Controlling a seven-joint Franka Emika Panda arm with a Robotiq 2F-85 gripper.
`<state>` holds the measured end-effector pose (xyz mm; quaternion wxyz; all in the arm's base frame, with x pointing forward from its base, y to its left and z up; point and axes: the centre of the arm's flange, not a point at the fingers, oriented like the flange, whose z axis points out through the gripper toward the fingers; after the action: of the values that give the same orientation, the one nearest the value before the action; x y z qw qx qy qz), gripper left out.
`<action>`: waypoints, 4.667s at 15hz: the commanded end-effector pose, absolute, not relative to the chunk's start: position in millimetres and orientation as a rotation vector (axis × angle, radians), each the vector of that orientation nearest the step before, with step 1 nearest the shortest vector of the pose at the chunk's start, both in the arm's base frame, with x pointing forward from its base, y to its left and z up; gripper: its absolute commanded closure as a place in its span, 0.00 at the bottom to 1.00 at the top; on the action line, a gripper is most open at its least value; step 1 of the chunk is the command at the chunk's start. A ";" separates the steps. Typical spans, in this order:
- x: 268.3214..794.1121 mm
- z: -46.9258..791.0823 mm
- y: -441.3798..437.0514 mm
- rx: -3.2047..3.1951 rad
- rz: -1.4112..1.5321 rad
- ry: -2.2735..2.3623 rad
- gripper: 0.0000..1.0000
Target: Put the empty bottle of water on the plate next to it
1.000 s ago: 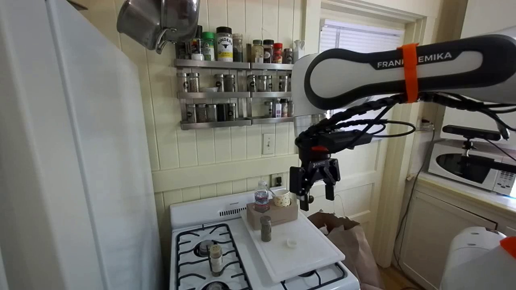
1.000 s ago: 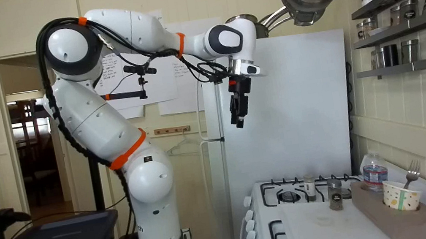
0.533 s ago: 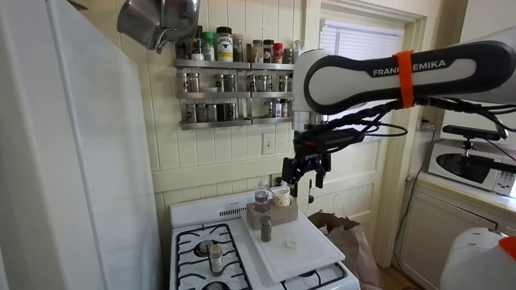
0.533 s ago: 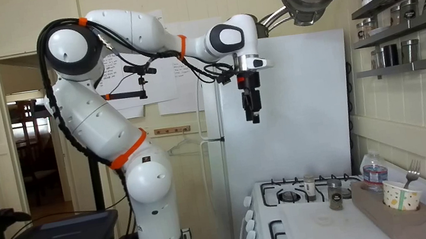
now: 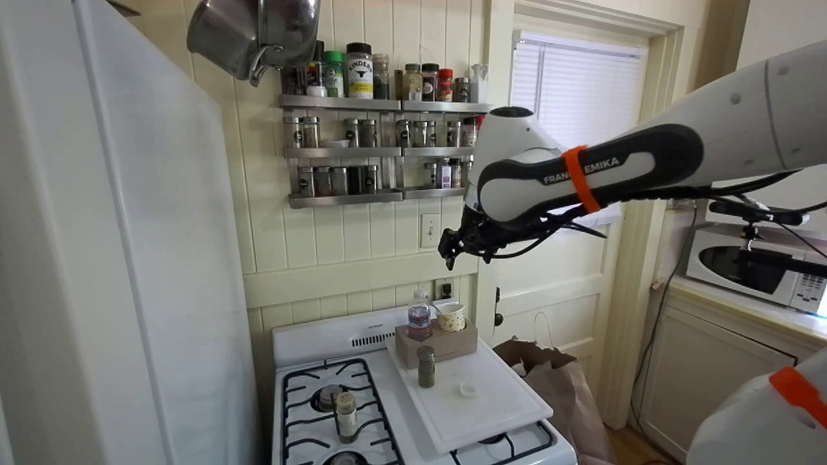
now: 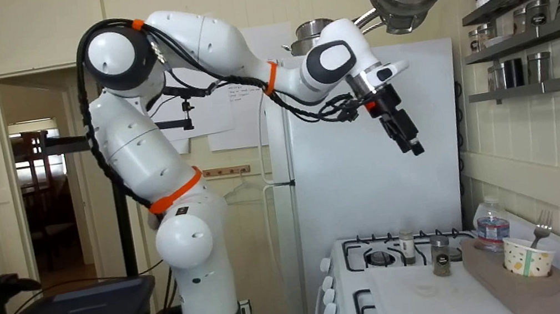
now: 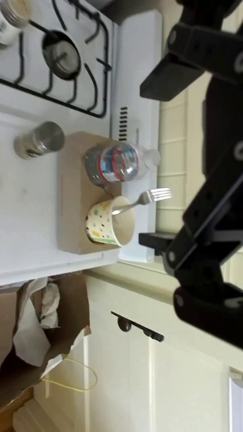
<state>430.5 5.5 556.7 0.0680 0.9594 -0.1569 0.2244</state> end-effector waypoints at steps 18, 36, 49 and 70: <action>582.6 447.3 -27.3 2.961 0.804 -0.579 0.00; 612.3 423.1 -6.7 2.932 0.772 -0.564 0.15; 616.7 424.1 -6.8 2.915 0.781 -0.569 0.93; 581.2 499.8 21.9 2.808 1.016 -0.502 0.92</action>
<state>599.6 12.0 484.3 0.0547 0.9313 -0.1671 0.3191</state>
